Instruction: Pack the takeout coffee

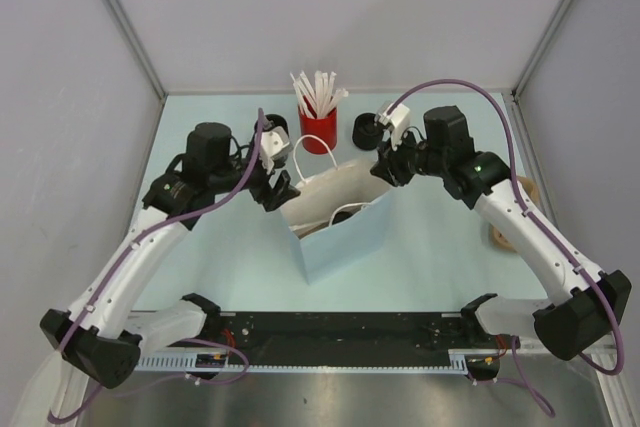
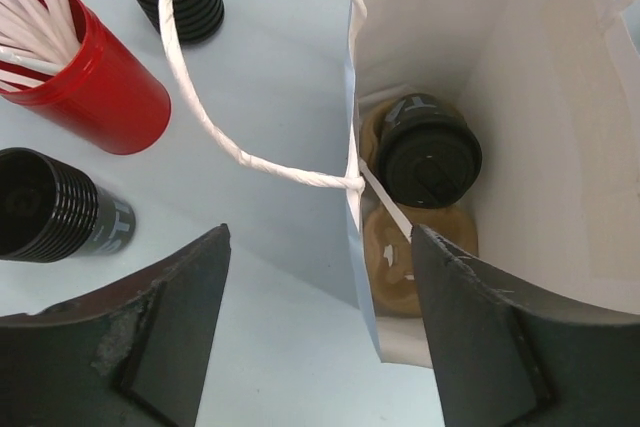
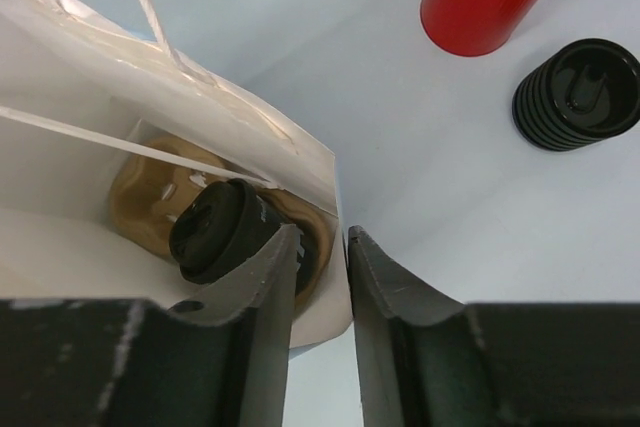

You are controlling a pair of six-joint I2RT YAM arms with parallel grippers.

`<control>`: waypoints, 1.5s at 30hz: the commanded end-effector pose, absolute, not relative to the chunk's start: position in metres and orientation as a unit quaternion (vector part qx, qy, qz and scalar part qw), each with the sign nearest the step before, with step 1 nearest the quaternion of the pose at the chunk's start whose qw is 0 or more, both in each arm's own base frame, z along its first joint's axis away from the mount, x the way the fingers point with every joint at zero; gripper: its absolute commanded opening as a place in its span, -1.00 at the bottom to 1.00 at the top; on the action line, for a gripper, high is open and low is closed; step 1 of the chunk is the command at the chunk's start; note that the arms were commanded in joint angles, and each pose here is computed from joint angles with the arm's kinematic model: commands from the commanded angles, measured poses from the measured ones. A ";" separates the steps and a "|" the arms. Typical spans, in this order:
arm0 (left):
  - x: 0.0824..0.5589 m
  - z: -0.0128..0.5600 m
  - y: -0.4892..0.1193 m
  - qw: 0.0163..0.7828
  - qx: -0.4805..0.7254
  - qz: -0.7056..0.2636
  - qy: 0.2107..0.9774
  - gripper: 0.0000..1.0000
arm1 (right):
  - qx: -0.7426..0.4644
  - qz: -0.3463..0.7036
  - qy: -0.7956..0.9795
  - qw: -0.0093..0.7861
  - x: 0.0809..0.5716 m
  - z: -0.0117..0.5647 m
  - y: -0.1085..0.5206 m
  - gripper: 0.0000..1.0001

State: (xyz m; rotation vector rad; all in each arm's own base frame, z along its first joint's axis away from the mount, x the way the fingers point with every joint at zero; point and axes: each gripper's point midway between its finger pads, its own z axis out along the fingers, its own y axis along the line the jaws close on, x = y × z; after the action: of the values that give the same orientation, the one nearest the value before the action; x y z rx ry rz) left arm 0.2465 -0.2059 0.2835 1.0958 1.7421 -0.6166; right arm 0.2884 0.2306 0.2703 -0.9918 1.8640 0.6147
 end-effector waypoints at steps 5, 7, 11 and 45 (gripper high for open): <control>0.254 0.299 -0.208 0.494 0.465 -0.222 0.700 0.31 | -0.374 0.232 0.754 0.488 0.300 0.293 0.227 -0.67; 0.256 0.298 -0.210 0.493 0.467 -0.218 0.701 0.23 | -0.370 0.229 0.755 0.491 0.300 0.295 0.225 -0.70; 0.262 0.296 -0.215 0.488 0.474 -0.208 0.703 -0.03 | -0.362 0.224 0.758 0.494 0.299 0.298 0.220 -0.70; 0.292 0.299 -0.255 0.474 0.499 -0.201 0.697 -1.00 | -0.354 0.228 0.761 0.494 0.285 0.306 0.204 -0.75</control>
State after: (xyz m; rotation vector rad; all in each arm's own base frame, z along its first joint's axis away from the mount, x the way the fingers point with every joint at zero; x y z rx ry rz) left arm 0.2774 -0.2461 0.2751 1.2464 1.7740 -0.5302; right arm 0.2899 0.2058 0.2863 -0.8720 1.8814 0.5440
